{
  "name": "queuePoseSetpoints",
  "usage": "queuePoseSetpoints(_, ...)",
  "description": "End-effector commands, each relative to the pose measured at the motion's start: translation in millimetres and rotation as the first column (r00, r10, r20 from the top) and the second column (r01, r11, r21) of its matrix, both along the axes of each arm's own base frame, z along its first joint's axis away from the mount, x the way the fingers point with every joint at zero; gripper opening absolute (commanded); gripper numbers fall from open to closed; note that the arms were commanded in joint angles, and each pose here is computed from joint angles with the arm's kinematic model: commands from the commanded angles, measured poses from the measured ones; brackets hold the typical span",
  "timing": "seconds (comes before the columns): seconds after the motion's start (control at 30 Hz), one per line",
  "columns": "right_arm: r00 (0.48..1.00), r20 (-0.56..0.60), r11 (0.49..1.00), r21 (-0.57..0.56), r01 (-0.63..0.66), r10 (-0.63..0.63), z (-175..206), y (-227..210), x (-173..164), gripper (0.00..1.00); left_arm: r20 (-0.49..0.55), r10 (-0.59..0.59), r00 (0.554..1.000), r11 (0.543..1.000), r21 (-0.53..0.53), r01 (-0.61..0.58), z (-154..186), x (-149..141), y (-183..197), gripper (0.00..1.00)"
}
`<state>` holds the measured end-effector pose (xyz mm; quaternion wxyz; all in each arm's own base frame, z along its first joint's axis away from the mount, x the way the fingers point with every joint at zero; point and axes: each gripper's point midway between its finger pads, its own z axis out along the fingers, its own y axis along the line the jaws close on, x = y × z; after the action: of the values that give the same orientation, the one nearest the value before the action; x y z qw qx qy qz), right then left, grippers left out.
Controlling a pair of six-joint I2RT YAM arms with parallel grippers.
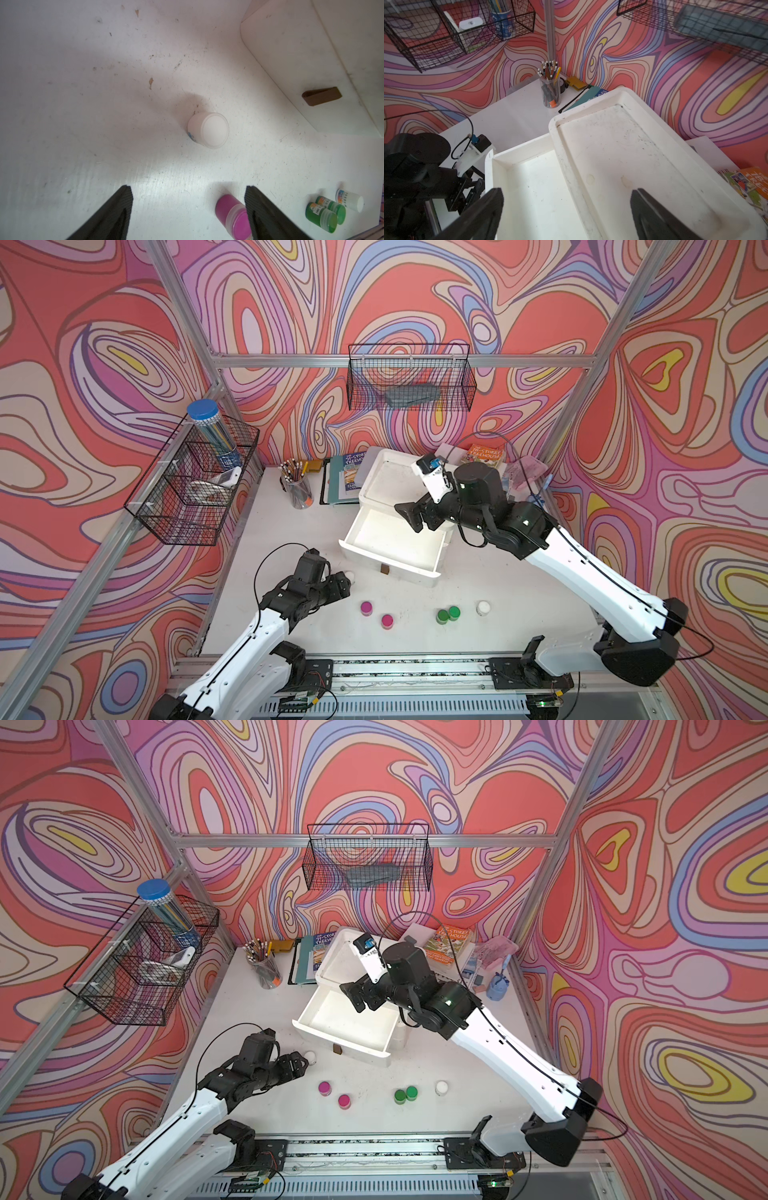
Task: Put the paint cans in the drawer according to color
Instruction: Pick up the paint can at the center of the board.
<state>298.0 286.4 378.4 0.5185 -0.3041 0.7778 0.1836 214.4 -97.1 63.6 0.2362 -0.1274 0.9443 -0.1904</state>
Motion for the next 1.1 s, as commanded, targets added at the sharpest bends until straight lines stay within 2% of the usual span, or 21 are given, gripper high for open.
queuePoseSetpoints(0.0, 0.988, -0.035, 0.988, 0.037, 0.152, -0.151, -14.8, -23.4, 7.8, 0.98, 0.118, -0.067, 0.991, 0.998, -0.005, 0.068, 10.8, 23.0, -10.9, 0.82)
queuePoseSetpoints(0.2, 0.966, -0.003, 0.961, 0.099, 0.259, -0.26, -6.7, -59.0, 4.1, 0.98, 0.178, -0.132, 0.975, 0.987, 0.115, 0.113, 4.7, 39.8, -12.3, 0.78)
queuePoseSetpoints(0.4, 0.954, 0.006, 0.946, 0.136, 0.295, -0.299, -1.4, -76.2, 1.4, 0.98, 0.24, -0.18, 0.954, 0.967, 0.222, 0.127, -3.0, 47.6, -19.7, 0.76)
queuePoseSetpoints(0.53, 0.951, 0.007, 0.941, 0.147, 0.304, -0.308, 1.8, -80.0, 0.1, 0.98, 0.244, -0.157, 0.957, 0.965, 0.242, 0.097, -9.2, 52.7, -19.8, 0.74)
queuePoseSetpoints(0.67, 0.947, 0.016, 0.936, 0.158, 0.315, -0.322, 6.7, -83.8, 1.2, 0.98, 0.24, -0.127, 0.963, 0.968, 0.24, 0.068, -19.1, 54.3, -18.2, 0.67)
queuePoseSetpoints(1.07, 0.949, 0.02, 0.936, 0.168, 0.309, -0.316, 8.9, -82.4, 4.4, 0.97, 0.181, -0.114, 0.977, 0.958, 0.279, 0.061, -33.5, 48.2, -11.7, 0.51)
